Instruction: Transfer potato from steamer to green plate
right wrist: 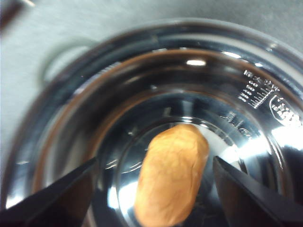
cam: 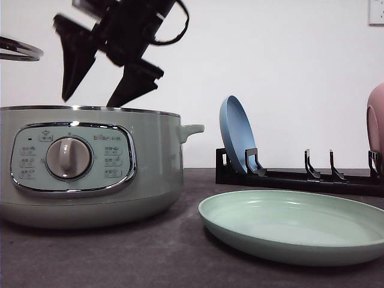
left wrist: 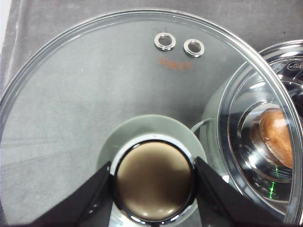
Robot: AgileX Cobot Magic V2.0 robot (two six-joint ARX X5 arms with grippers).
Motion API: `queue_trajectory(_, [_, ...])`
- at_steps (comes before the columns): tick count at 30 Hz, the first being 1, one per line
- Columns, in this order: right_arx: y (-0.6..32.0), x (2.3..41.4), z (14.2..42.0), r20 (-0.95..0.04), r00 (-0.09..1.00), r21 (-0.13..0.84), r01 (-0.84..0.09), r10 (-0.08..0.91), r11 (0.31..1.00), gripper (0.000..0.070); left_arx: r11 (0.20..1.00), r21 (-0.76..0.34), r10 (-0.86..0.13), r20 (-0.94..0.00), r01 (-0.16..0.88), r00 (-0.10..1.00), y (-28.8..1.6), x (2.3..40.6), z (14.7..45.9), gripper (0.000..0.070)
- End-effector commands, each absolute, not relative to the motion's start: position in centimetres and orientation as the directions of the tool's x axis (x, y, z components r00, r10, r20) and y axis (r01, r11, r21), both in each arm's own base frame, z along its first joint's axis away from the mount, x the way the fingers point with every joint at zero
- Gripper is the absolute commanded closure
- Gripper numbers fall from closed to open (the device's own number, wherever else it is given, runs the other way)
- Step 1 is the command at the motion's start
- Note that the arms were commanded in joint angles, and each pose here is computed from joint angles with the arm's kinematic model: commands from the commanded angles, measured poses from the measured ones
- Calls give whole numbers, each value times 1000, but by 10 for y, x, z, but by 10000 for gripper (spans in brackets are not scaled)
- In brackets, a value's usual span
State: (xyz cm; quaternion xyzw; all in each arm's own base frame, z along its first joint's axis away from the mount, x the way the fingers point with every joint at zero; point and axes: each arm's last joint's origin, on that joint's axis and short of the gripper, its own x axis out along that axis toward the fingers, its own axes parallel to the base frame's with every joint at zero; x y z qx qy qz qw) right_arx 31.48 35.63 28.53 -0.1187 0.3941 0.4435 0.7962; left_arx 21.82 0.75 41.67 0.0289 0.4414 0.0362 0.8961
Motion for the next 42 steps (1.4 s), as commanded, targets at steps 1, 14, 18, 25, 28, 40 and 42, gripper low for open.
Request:
queue_trajectory(1, [367, 316, 278, -731, 300, 151, -805, 613, 574, 208, 995, 86, 97, -751, -48, 654, 8, 217, 426, 691])
queue_trajectory(14, [379, 324, 244, -766, 300, 145, -781, 569, 607, 208, 995, 86, 97, -752, -48, 652, 8, 217, 426, 691])
queue_trajectory(18, [379, 324, 243, -767, 301, 143, -781, 567, 608, 208, 995, 86, 97, -751, -48, 653, 8, 217, 426, 691])
queue_trajectory(25, [380, 325, 237, -779, 305, 133, -774, 548, 620, 208, 995, 86, 96, -752, -48, 653, 8, 217, 426, 691])
queue_trajectory(28, [382, 325, 229, -791, 293, 135, -773, 537, 620, 208, 995, 86, 96, -752, -48, 652, 8, 217, 426, 691])
queue_trajectory(40, [385, 324, 214, -818, 266, 135, -772, 509, 621, 344, 995, 86, 96, -750, -48, 654, 8, 217, 426, 691])
queue_trajectory(42, [385, 325, 214, -818, 266, 137, -772, 511, 621, 456, 995, 86, 96, -750, -48, 654, 8, 217, 426, 691])
